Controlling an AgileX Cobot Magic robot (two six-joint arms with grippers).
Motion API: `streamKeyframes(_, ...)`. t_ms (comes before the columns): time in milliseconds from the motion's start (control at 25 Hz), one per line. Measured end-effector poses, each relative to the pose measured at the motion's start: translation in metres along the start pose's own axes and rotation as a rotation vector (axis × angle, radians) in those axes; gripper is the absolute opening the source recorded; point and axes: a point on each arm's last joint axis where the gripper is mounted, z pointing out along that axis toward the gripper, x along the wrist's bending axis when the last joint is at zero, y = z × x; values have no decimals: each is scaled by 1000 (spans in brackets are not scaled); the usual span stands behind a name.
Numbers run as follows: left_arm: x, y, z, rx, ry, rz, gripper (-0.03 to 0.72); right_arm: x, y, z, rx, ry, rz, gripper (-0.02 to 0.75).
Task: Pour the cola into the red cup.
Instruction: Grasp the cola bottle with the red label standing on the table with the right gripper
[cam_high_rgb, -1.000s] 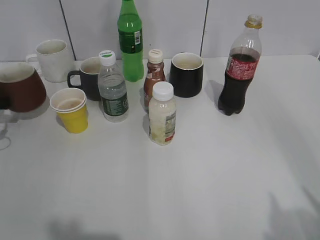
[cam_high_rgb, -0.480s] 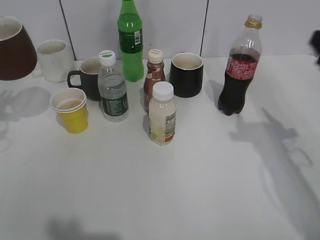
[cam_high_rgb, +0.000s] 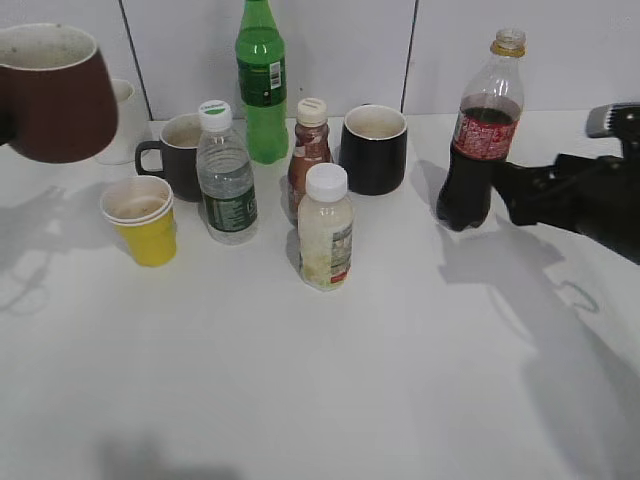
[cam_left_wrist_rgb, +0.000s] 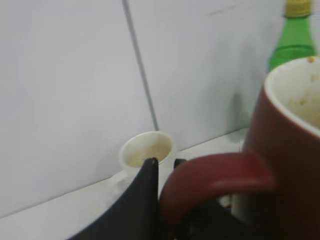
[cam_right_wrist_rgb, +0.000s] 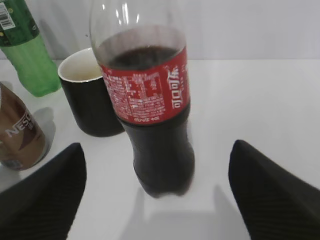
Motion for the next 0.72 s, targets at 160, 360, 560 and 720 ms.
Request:
streamKeyframes(160, -12, 6, -1, -13, -38, 3, 59, -2, -1, 25, -28, 40, -21, 690)
streamKeyframes(360, -23, 11, -2, -13, -72, 15, 59, -7, 2, 55, -60, 68, -35, 690)
streamKeyframes(560, -34, 15, -2, -23, -112, 21, 59, -11, 0, 86, -62, 105, -23, 689)
streamKeyframes(720, -47, 16, -2, -7, -154, 28, 58, -12, 0, 99, -68, 116, -19, 596)
